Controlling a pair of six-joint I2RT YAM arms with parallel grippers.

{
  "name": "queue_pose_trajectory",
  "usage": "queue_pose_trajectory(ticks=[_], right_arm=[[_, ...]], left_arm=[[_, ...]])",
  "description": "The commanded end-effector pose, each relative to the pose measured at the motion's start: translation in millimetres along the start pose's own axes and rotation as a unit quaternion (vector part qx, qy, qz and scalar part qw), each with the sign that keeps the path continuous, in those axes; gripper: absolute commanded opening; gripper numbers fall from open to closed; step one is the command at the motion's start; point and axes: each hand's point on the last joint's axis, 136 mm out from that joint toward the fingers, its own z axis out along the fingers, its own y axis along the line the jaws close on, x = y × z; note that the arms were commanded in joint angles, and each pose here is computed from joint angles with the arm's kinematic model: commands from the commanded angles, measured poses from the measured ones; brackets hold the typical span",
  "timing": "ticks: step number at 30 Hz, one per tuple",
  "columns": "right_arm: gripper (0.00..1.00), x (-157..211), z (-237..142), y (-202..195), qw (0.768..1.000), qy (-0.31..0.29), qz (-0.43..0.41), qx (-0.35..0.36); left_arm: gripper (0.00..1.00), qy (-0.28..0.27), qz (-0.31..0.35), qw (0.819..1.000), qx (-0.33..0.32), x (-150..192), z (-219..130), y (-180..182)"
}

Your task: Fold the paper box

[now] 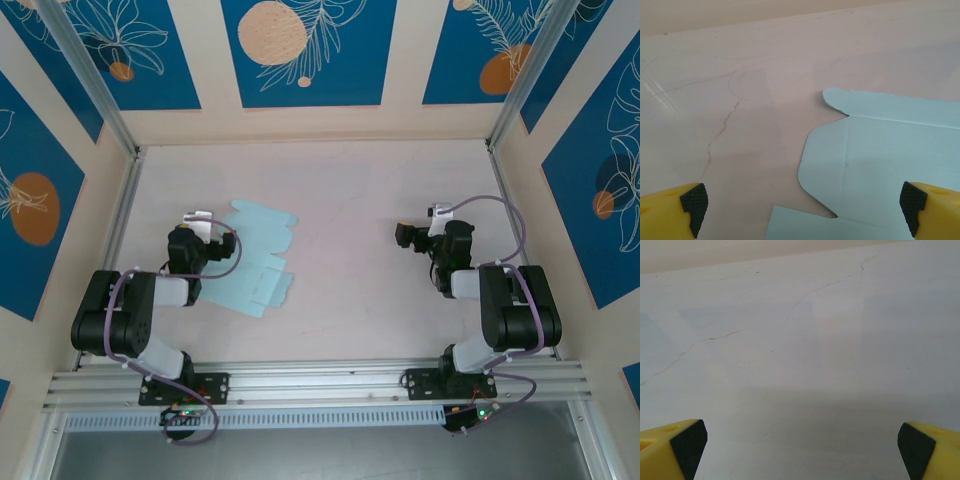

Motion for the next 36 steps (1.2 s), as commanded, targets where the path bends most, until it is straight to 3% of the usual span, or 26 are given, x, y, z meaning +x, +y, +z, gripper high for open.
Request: queue_pose_trajectory(ticks=[1,12,22,31,36], right_arm=[[0.99,-8,2,5,1.0,-0.008,-0.013,-0.011],[1.0,-27,-6,4,1.0,0.02,0.0,0.018],[1.0,-40,-60,11,0.987,0.072,0.108,0.091],[1.0,-2,-98,88,0.967,0.191,0.147,0.086],[1.0,34,-109,152,0.946,0.259,0.194,0.01]], left_arm=[[1.0,-0.002,-0.004,1.0,0.004,-2,1,0],[1.0,-0.022,-0.017,0.999,-0.03,-21,-20,12],[1.0,-0.031,-0.071,0.995,-0.067,-44,-72,26],[1.0,-0.063,-0.145,0.984,-0.086,-52,-127,34],[1.0,-0.097,-0.181,0.974,-0.091,-55,-140,37]])
